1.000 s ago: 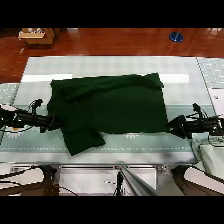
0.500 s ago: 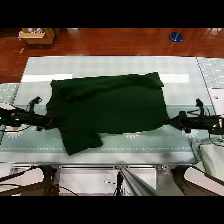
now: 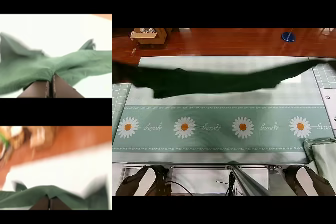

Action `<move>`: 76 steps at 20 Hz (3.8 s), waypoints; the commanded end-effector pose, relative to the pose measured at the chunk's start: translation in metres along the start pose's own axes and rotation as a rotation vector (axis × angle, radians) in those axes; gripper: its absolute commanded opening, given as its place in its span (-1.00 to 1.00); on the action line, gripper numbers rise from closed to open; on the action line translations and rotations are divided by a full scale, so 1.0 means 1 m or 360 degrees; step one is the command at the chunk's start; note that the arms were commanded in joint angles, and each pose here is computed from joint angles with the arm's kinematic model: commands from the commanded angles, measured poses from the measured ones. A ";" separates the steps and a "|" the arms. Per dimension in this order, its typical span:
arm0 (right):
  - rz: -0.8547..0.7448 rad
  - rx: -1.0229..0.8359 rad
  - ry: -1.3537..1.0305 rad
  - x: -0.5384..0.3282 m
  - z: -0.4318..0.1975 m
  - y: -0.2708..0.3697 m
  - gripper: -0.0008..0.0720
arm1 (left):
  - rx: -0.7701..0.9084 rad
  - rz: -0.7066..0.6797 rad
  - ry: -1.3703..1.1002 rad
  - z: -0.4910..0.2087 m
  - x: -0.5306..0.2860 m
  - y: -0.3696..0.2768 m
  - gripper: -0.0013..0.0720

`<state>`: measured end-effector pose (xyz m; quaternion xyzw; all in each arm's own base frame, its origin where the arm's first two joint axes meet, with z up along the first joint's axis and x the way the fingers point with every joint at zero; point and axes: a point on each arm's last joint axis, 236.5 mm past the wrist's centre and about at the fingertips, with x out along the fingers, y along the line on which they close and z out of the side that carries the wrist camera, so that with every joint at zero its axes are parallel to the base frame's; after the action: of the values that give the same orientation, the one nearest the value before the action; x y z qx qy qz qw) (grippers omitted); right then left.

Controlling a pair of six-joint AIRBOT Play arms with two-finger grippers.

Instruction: Fold the shirts.

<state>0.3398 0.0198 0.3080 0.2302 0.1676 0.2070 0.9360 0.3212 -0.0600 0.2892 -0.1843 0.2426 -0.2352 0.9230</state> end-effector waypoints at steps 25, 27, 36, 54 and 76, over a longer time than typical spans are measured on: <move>-0.1007 -0.0354 0.0687 -0.136 -0.038 0.006 -0.90 | 0.0307 0.0575 0.0379 -0.035 -0.123 -0.050 -0.90; -0.1014 -0.0293 0.0852 -0.097 -0.044 -0.037 -0.90 | 0.0141 0.0553 0.0515 -0.043 -0.086 -0.009 -0.89; -0.0838 -0.0266 0.1290 0.104 -0.112 -0.149 -0.90 | -0.0093 0.0375 0.0915 -0.078 0.086 0.114 -0.89; -0.0907 -0.0262 0.0861 0.246 -0.141 -0.267 -0.90 | 0.0152 0.0478 0.0604 -0.114 0.290 0.217 -0.89; -0.0758 0.0150 0.1685 0.175 -0.240 -0.216 -0.15 | -0.0272 0.0474 0.1508 -0.224 0.206 0.211 -0.18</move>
<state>0.4642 0.0003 -0.0415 0.0818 0.6621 0.0424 0.7438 0.4312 -0.0460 -0.0670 -0.0926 0.6761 -0.1395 0.7175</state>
